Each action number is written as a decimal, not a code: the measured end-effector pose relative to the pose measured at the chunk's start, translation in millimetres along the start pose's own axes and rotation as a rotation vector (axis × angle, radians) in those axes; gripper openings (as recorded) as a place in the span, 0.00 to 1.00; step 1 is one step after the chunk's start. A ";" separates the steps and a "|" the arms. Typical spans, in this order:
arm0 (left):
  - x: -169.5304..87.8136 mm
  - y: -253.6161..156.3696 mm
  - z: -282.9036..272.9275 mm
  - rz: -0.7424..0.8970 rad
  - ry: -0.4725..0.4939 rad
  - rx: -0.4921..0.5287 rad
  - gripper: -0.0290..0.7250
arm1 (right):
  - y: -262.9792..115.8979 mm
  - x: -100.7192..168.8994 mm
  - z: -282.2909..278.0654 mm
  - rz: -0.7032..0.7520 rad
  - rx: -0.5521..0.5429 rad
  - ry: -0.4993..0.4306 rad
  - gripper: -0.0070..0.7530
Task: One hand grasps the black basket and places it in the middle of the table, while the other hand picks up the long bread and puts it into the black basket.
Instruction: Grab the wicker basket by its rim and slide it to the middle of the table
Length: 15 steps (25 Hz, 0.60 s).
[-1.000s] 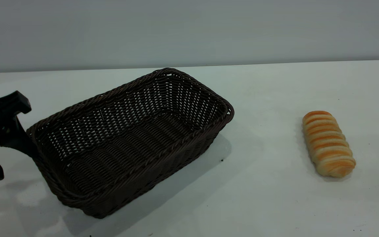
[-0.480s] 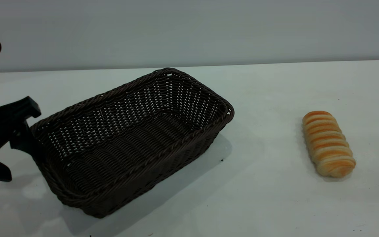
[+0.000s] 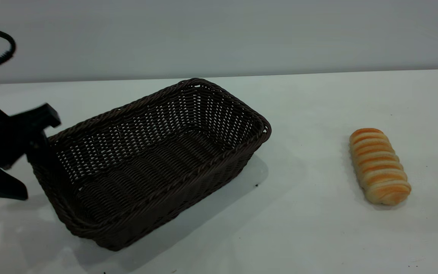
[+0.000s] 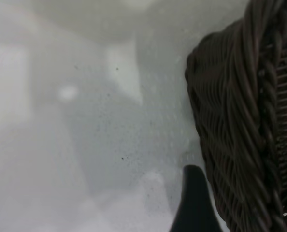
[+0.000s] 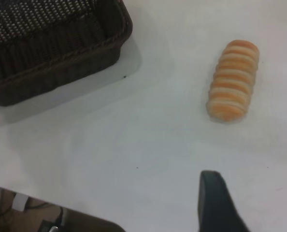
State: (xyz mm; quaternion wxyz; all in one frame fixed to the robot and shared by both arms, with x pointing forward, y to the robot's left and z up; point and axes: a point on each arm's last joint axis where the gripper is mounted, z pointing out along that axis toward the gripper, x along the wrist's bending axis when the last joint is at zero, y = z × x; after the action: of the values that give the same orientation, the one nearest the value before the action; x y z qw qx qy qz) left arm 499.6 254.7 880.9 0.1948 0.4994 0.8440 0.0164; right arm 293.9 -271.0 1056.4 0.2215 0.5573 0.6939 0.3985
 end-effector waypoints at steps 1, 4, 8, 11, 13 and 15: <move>-1.9 -2.2 3.3 0.004 0.003 0.002 0.83 | 0.0 0.1 0.0 0.000 0.000 0.001 0.50; -5.3 -10.4 17.8 0.022 0.025 0.019 0.83 | 0.0 0.1 0.0 0.000 0.000 0.001 0.50; -5.0 -21.6 37.1 0.022 0.066 0.050 0.83 | -0.5 0.3 0.0 -0.001 0.005 0.003 0.50; -4.0 -26.9 48.2 0.003 0.092 0.057 0.82 | -0.7 0.3 0.0 -0.002 0.008 0.004 0.50; -6.5 -27.0 52.2 0.003 0.093 0.056 0.78 | -0.9 0.4 0.0 -0.002 0.010 0.004 0.50; -10.1 -24.8 54.0 0.007 0.086 0.050 0.67 | -0.9 0.4 0.0 -0.002 0.010 0.005 0.50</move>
State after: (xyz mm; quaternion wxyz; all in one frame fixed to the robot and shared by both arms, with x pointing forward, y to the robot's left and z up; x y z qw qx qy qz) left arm 501.8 224.7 828.7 0.1457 0.5059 0.8500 0.0178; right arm 293.3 -270.6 1055.8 0.2176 0.5569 0.6968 0.3962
